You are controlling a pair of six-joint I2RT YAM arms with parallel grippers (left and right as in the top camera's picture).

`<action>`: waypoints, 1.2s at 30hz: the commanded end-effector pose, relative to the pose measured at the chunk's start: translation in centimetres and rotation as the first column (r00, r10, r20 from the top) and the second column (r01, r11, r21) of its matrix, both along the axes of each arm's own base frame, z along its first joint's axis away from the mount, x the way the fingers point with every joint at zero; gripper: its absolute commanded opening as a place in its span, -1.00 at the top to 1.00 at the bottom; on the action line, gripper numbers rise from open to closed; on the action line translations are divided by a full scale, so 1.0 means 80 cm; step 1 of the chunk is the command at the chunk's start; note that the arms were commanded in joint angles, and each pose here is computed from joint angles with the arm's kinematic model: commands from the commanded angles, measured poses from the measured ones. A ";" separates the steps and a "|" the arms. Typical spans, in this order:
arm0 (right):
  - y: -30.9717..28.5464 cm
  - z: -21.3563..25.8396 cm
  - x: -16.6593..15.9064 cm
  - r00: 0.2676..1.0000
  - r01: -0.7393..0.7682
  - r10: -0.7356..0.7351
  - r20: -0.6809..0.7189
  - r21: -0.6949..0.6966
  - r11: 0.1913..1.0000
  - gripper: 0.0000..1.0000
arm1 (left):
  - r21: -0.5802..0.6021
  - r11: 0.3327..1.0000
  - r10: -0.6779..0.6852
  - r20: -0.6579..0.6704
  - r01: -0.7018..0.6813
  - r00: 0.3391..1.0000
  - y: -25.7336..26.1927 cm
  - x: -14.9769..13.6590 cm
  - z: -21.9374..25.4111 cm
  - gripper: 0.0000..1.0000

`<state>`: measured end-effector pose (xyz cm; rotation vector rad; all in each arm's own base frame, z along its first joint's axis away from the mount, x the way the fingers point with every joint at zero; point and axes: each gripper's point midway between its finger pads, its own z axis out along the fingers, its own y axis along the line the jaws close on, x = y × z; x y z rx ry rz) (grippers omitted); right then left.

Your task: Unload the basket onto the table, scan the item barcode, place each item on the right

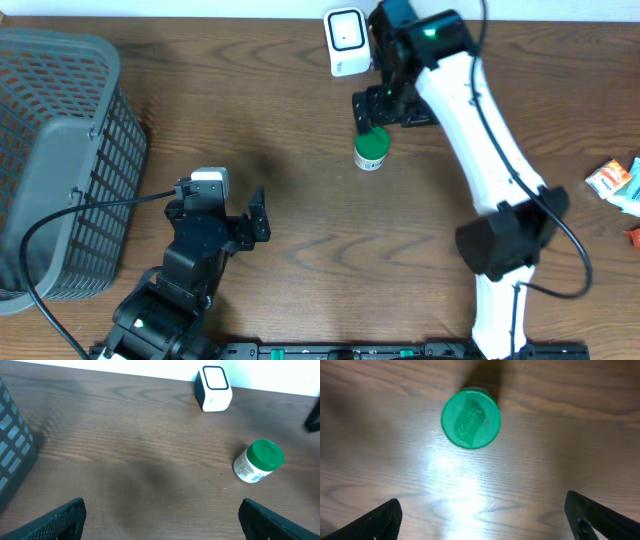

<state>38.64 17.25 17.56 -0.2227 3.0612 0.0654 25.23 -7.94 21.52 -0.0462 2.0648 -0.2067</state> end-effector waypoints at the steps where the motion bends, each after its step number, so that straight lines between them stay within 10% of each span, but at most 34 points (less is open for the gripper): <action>1: 0.007 -0.031 0.006 0.998 -0.012 0.012 -0.054 0.001 1.000 -0.99 | 0.014 1.000 0.009 0.011 -0.009 1.000 0.004 0.001 0.003 -0.96; 36: 0.024 -0.192 0.030 0.938 0.283 -0.303 -0.169 -0.132 0.950 -0.98 | 0.014 1.000 0.009 0.011 -0.009 1.000 0.004 0.001 0.003 -0.96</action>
